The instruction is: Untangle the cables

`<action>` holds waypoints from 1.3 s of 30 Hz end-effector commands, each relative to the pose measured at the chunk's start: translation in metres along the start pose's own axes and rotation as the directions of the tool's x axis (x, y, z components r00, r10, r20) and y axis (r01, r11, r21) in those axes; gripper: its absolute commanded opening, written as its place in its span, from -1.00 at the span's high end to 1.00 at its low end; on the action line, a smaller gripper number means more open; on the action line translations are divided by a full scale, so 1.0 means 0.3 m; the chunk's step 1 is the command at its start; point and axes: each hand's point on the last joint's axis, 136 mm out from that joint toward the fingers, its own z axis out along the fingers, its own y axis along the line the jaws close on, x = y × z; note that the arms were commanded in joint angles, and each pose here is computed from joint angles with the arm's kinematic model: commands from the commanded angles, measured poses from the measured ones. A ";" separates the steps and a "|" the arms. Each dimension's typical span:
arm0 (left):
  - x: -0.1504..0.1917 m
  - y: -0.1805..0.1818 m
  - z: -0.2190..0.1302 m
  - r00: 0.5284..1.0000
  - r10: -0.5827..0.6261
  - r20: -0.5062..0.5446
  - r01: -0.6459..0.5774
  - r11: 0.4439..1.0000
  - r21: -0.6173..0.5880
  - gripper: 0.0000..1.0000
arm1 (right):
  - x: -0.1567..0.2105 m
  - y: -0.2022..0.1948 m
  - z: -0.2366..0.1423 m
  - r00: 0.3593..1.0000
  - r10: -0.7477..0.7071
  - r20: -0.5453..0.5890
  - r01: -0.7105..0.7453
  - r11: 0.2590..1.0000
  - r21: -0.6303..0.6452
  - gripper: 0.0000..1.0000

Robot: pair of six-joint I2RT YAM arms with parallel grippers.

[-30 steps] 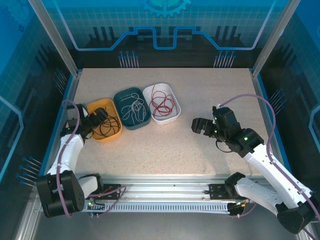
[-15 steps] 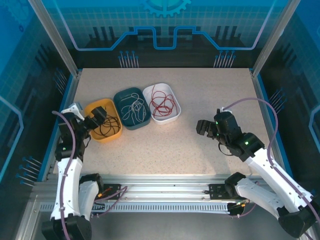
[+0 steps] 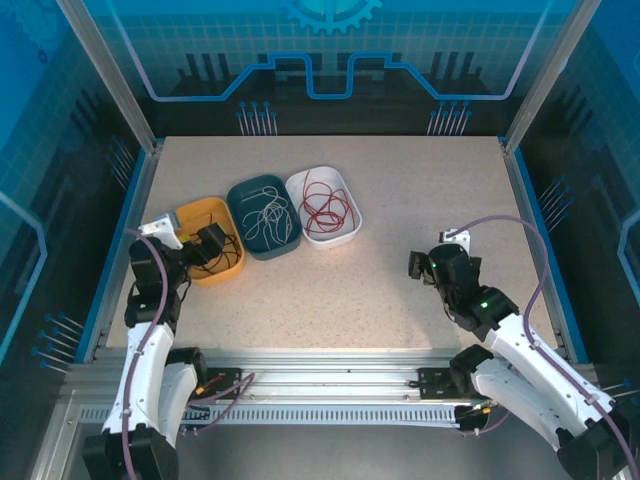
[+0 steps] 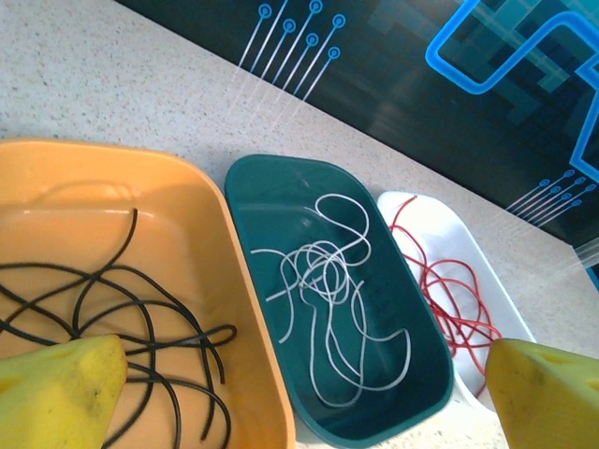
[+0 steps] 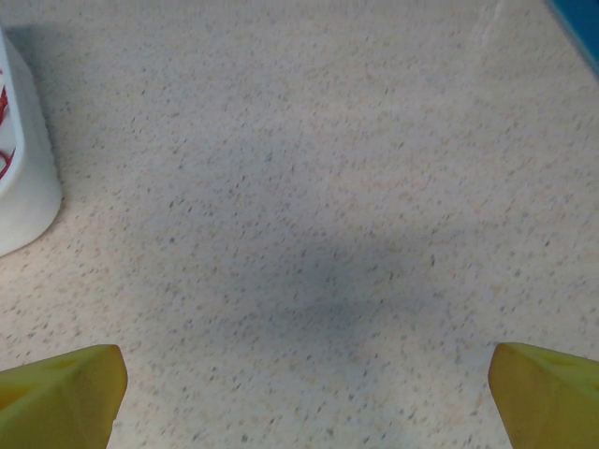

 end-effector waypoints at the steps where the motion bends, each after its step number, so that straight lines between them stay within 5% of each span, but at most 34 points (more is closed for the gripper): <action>1: -0.024 0.004 0.018 0.993 0.096 0.074 -0.097 0.995 0.004 -0.99 | -0.090 -0.028 0.004 0.990 -0.042 0.135 0.035 0.998 0.055 -0.99; 12: 0.018 0.085 0.122 0.965 0.243 0.100 -0.241 0.970 -0.037 -0.98 | -0.112 -0.047 0.068 0.934 -0.137 0.330 0.112 0.989 0.095 -0.99; 23: 0.103 0.108 0.178 0.941 0.325 0.092 -0.325 0.946 -0.009 -0.98 | -0.116 -0.115 0.151 0.945 -0.124 0.303 0.091 0.988 0.121 -0.99; 39: 0.131 0.124 0.294 0.943 0.291 0.160 -0.303 0.951 0.057 -0.98 | -0.092 -0.155 0.229 0.945 -0.100 0.310 0.067 0.991 0.117 -0.99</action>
